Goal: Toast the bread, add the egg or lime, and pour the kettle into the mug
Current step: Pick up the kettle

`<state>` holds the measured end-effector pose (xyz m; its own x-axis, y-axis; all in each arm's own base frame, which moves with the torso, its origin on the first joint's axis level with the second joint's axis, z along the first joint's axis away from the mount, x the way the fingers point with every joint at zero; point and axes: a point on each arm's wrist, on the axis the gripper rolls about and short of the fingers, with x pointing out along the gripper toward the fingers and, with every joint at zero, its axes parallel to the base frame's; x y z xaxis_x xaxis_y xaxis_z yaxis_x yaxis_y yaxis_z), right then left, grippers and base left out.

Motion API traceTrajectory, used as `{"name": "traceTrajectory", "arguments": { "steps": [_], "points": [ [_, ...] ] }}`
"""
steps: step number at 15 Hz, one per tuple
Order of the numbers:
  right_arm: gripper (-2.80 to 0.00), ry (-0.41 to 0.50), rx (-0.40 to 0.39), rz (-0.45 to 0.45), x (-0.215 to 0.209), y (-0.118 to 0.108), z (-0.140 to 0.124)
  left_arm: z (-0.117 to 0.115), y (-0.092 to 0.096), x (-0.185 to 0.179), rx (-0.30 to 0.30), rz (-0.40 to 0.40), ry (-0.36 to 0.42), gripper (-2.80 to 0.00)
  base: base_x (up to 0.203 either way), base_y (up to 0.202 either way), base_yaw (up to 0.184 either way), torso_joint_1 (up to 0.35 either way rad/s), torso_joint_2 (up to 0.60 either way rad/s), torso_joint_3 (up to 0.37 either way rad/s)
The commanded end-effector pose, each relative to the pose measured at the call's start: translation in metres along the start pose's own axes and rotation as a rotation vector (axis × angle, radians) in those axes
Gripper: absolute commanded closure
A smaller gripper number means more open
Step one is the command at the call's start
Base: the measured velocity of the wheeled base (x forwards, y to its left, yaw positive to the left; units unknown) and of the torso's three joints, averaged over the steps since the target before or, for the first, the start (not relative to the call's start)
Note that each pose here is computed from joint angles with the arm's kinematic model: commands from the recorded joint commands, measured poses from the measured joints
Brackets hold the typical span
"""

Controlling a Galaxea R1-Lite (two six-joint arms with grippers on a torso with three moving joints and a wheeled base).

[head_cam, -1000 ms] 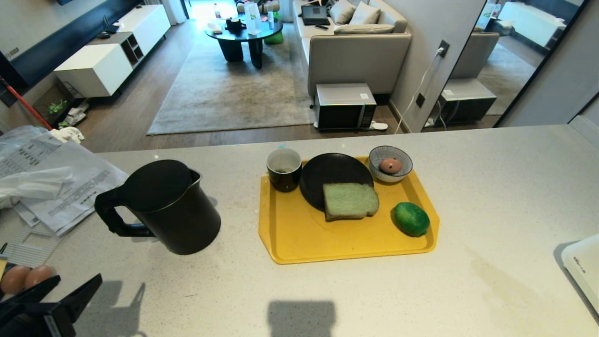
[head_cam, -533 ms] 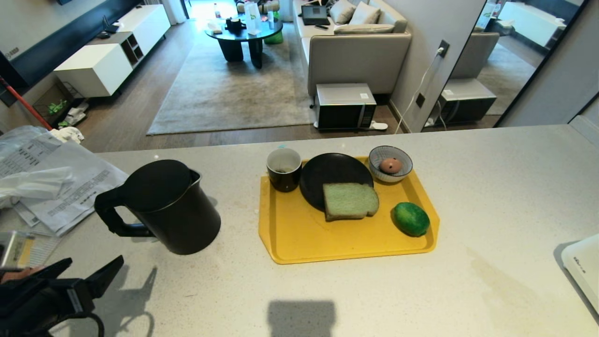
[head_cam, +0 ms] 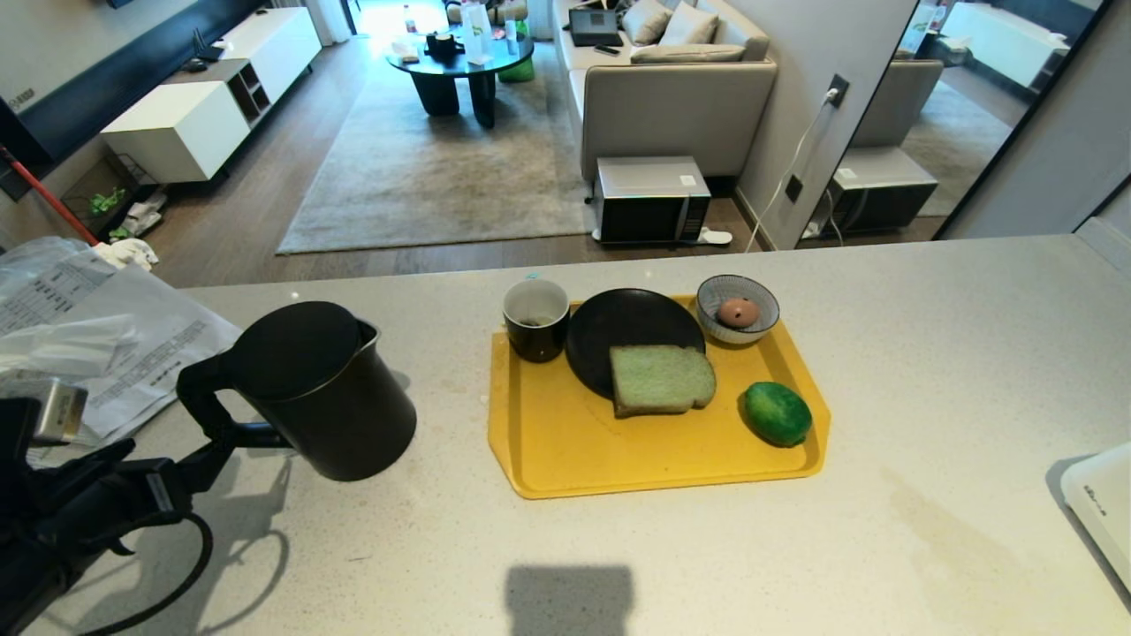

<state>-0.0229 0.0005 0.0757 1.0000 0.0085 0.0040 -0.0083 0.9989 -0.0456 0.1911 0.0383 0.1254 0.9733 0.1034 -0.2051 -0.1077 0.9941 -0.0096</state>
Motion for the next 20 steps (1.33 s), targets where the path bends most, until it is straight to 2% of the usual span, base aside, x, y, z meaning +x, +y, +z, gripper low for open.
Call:
{"name": "traceTrajectory", "arguments": {
  "steps": [1,6,13,16,20],
  "points": [
    [0.00,0.001,0.000,0.001,0.000,0.000,0.000,0.000,0.001,0.009,-0.001,-0.002,0.006,-2.80,0.000,0.000,0.000,0.000,0.00,0.000],
    [0.00,0.001,0.000,0.001,0.000,0.000,0.000,0.010,0.004,0.029,0.002,-0.004,-0.017,-2.80,0.000,0.000,0.000,0.000,0.00,0.000],
    [0.00,0.001,0.000,0.001,0.000,0.000,0.000,0.010,0.008,0.040,-0.002,-0.012,-0.011,-2.80,0.000,0.000,0.000,0.000,0.00,0.000],
    [0.00,0.001,0.000,0.001,0.000,0.000,0.000,0.013,0.017,0.050,0.018,-0.037,-0.017,-2.80,0.000,0.000,0.000,0.000,0.00,0.000],
    [0.00,0.001,0.000,0.001,0.000,0.000,0.000,0.012,0.018,0.054,0.037,-0.098,-0.014,-2.80,0.000,0.000,0.000,0.000,0.00,0.000]
  ]
}}
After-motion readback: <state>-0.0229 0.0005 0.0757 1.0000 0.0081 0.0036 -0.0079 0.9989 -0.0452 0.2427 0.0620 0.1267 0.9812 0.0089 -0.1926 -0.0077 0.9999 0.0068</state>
